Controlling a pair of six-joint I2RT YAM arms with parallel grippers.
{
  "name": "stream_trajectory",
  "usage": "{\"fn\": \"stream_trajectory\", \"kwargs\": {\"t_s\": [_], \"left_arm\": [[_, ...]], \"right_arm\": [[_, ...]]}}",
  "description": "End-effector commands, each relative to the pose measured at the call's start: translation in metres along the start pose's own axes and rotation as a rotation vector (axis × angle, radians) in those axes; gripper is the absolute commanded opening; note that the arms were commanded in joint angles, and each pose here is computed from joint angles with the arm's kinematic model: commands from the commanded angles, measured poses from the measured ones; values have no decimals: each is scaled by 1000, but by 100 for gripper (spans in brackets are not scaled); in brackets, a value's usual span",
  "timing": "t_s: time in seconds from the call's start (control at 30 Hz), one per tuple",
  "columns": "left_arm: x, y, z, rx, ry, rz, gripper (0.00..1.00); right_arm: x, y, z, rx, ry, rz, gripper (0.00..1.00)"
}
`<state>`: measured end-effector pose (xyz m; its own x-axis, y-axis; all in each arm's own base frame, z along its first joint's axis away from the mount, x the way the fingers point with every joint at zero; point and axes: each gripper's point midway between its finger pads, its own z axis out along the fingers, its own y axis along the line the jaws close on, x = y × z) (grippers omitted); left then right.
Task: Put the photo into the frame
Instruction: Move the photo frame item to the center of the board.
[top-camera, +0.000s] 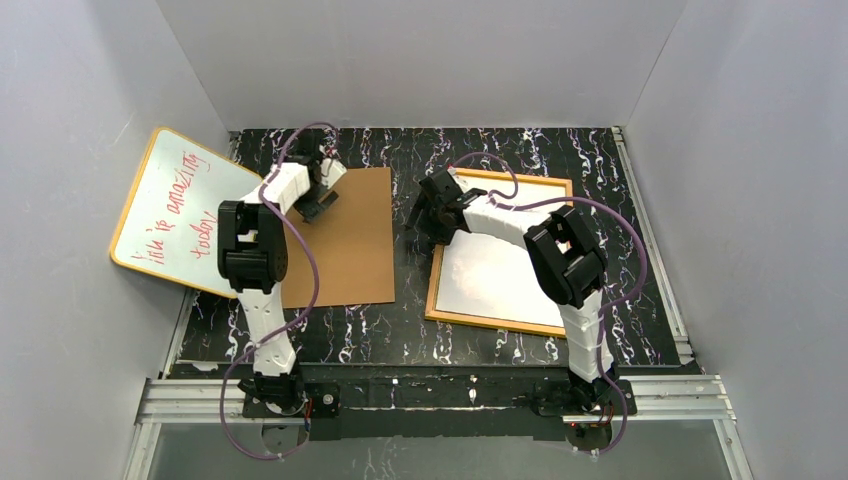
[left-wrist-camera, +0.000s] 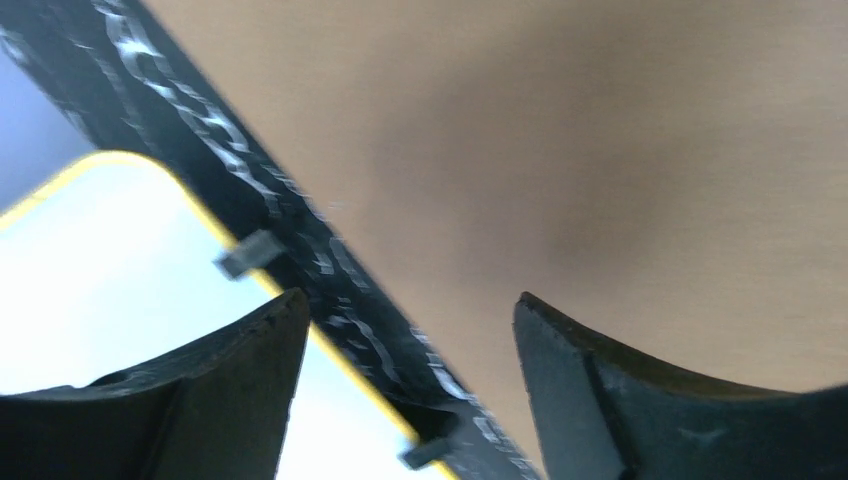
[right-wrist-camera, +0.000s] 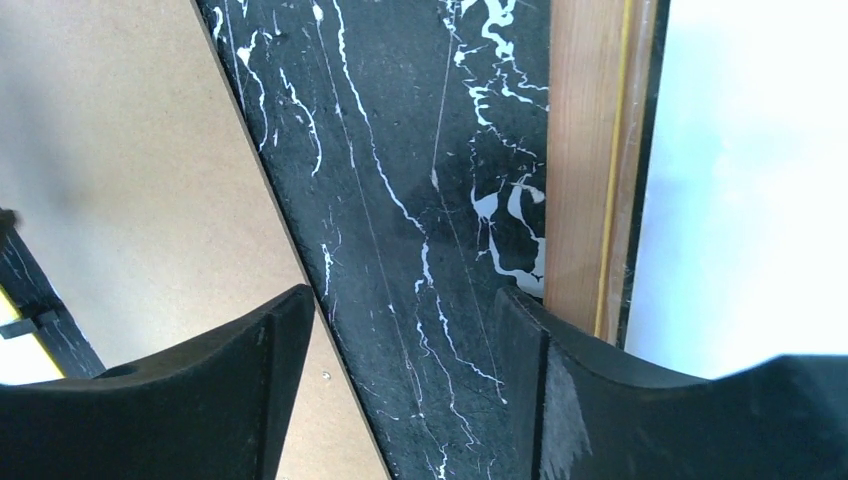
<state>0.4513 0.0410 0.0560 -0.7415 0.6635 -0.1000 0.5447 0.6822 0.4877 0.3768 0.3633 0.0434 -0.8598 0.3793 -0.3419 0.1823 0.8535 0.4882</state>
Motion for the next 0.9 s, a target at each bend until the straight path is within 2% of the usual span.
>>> {"fn": "stream_trajectory", "kwargs": {"t_s": [0.0,0.07,0.13,0.17,0.2,0.47,0.87], "left_arm": [[19,69,-3,-20,8,-61,60],[28,80,6,16,35,-94,37],[36,71,18,99,70,-114,14],[42,67,25,123,95,-115,5],[47,64,31,128,116,-111,0],[61,57,61,88,151,-21,0],[58,10,68,203,127,3,0]], "right_arm": [[1,-16,-7,51,-5,4,73],[2,-16,-6,50,-1,12,72],[3,-15,-5,47,4,17,71],[4,-15,-4,47,8,19,71],[4,-15,-5,45,10,19,70],[6,-16,-6,34,8,26,67],[8,-18,-2,33,14,26,66]]}}
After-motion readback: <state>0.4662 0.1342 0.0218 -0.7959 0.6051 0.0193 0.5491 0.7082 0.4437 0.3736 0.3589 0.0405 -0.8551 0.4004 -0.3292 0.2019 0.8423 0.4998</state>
